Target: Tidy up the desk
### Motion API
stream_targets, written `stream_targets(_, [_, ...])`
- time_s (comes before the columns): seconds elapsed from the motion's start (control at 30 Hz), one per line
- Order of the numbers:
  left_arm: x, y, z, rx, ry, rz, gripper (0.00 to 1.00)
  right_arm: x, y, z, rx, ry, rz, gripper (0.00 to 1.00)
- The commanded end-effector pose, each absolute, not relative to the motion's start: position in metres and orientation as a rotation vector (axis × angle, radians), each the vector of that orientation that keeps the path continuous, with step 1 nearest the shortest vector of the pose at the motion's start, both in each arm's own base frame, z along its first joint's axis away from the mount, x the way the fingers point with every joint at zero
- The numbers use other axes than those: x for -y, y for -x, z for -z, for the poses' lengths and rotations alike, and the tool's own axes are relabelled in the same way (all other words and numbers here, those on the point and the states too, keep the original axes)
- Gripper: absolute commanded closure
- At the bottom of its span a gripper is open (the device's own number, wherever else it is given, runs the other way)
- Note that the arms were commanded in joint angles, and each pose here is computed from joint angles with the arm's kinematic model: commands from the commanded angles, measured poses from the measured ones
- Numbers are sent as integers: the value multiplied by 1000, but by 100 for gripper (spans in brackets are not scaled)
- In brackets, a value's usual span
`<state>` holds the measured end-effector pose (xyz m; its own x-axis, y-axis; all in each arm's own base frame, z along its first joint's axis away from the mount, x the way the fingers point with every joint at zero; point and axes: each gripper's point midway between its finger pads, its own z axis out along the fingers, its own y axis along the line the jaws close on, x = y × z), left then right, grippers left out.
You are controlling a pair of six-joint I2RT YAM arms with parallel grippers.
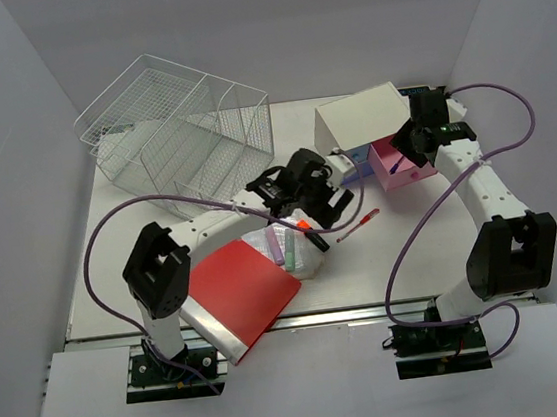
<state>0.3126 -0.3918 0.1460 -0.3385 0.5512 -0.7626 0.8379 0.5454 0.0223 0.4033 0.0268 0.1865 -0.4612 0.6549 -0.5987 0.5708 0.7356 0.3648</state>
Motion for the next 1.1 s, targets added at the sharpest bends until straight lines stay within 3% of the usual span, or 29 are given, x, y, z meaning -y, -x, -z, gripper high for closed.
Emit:
stream_targets(0.0, [413, -311, -159, -1948, -1207, 480, 2, -19, -406, -233, -2070, -897, -159, 43])
stream_targets(0.17, [434, -306, -143, -1896, -1299, 568, 2, -9, -394, -272, -2016, -820, -159, 36])
stream_targets(0.27, [446, -301, -119, -1869, -1386, 620, 3, 7, -381, -290, -1999, -791, -134, 24])
stream_targets(0.3, [452, -303, -118, -1855, -1392, 630, 4, 12, -376, -292, -2000, -785, -124, 12])
stream_targets(0.5, [474, -309, -76, -1897, -1440, 660, 9, 39, -345, -291, -1995, -800, -48, 11])
stream_targets(0.67, [475, -309, -52, -1938, -1438, 541, 12, 52, -330, -278, -2020, -825, 59, 11])
stream_targets(0.9, [461, -297, -22, -1988, -1462, 372, 36, 60, -320, -276, -2000, -832, 103, 11])
stream_targets(0.93, [458, -295, -19, -1992, -1469, 351, 48, 60, -319, -277, -1997, -833, 104, 11])
stream_targets(1.07, [444, -278, -8, -2026, -1503, 346, 76, 62, -313, -281, -1972, -836, 118, 11])
